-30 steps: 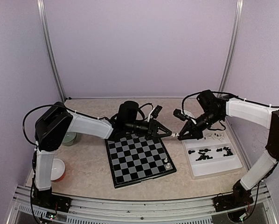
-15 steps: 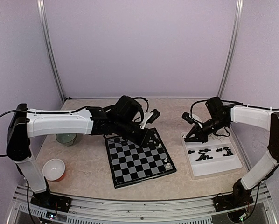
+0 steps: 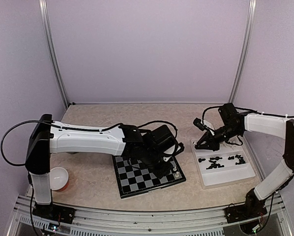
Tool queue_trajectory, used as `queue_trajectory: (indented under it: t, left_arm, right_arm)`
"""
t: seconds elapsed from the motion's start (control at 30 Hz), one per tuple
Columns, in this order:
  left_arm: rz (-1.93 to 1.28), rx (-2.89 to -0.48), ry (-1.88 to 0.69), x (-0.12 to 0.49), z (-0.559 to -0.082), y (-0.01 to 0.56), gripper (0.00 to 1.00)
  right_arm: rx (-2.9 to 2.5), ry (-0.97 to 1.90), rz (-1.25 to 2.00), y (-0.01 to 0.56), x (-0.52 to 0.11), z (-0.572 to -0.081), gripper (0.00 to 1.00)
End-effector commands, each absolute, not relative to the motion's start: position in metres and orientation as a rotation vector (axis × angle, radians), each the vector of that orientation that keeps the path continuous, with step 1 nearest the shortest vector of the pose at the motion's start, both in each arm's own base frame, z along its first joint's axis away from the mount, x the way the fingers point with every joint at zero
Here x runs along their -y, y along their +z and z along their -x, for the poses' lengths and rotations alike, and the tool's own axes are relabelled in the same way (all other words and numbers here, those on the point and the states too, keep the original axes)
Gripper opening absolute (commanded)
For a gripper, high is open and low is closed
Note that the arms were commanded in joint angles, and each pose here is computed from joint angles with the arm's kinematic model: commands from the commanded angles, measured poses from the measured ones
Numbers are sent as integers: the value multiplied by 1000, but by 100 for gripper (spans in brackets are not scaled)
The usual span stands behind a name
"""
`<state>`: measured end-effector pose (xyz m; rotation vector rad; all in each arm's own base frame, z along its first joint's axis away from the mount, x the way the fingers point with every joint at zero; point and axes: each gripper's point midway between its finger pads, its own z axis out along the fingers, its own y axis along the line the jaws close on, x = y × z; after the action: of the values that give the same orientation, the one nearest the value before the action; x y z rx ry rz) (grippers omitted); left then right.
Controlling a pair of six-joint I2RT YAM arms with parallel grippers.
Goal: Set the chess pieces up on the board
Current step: Place the knight at g1.
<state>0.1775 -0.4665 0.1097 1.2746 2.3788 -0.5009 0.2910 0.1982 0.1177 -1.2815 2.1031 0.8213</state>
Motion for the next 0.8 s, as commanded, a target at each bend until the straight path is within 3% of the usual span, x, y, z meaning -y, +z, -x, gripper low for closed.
queue_trajectory:
  t: [0.0, 0.77]
  left_arm:
    - [-1323, -2358, -370, 472, -186, 97, 0]
    - [-1409, -2419, -356, 493, -184, 57, 0]
  right_arm:
    - [-2078, 779, 1262, 126, -192, -295, 2]
    - [-2093, 774, 1259, 120, -189, -296, 4]
